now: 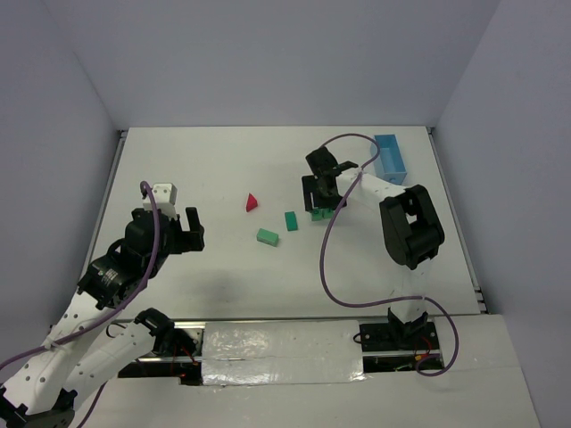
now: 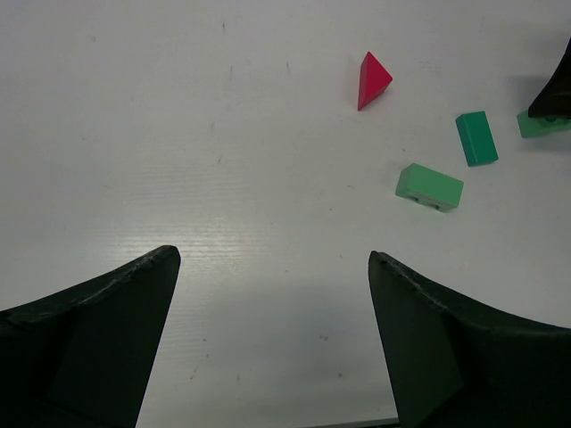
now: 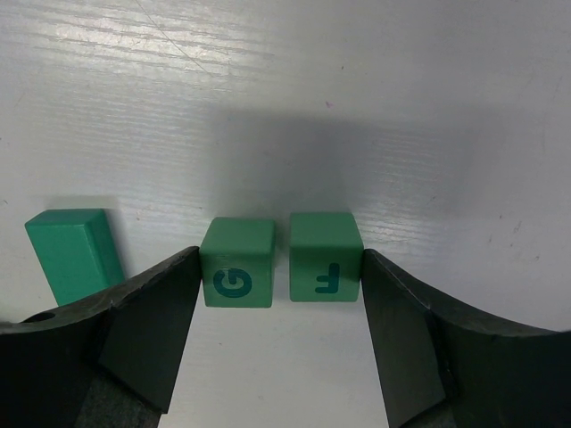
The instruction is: Build the wood block tower
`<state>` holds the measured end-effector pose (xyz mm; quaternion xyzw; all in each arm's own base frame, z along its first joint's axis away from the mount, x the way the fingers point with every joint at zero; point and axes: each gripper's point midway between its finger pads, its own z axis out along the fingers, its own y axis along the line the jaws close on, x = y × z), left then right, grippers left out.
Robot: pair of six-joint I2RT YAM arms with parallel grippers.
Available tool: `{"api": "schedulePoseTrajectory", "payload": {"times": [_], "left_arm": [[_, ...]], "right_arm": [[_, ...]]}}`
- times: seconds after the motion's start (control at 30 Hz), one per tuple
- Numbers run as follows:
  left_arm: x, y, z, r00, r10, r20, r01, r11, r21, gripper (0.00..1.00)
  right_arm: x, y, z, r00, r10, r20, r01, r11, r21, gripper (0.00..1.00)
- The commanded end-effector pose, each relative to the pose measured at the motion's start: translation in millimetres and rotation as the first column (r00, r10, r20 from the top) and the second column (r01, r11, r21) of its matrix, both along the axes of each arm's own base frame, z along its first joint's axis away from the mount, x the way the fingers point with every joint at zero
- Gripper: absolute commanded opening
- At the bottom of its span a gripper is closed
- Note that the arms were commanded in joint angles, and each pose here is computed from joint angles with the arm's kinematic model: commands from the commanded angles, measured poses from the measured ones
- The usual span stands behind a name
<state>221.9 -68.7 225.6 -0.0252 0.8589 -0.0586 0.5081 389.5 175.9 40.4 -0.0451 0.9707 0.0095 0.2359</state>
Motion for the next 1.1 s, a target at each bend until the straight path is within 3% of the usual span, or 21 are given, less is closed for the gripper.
{"api": "schedulePoseTrajectory", "payload": {"times": [0.0, 0.43, 1.07], "left_arm": [[4.0, -2.8, 8.7, 0.999, -0.017, 0.041, 0.017, 1.0, -0.002, 1.0], [3.8, -2.9, 9.7, 0.999, -0.017, 0.043, 0.017, 1.0, -0.004, 1.0], [4.1, -3.3, 9.0, 0.999, -0.019, 0.04, 0.019, 1.0, -0.002, 0.99]], "right_arm": [[-2.9, -0.1, 3.5, 1.0, -0.006, 0.005, 0.006, 1.0, -0.01, 0.78], [-4.6, 0.6, 5.5, 1.0, 0.006, 0.006, -0.006, 1.0, -0.008, 0.67], [-10.1, 0.2, 8.1, 0.997, 0.073, -0.013, -0.074, 0.997, -0.023, 0.67]]}}
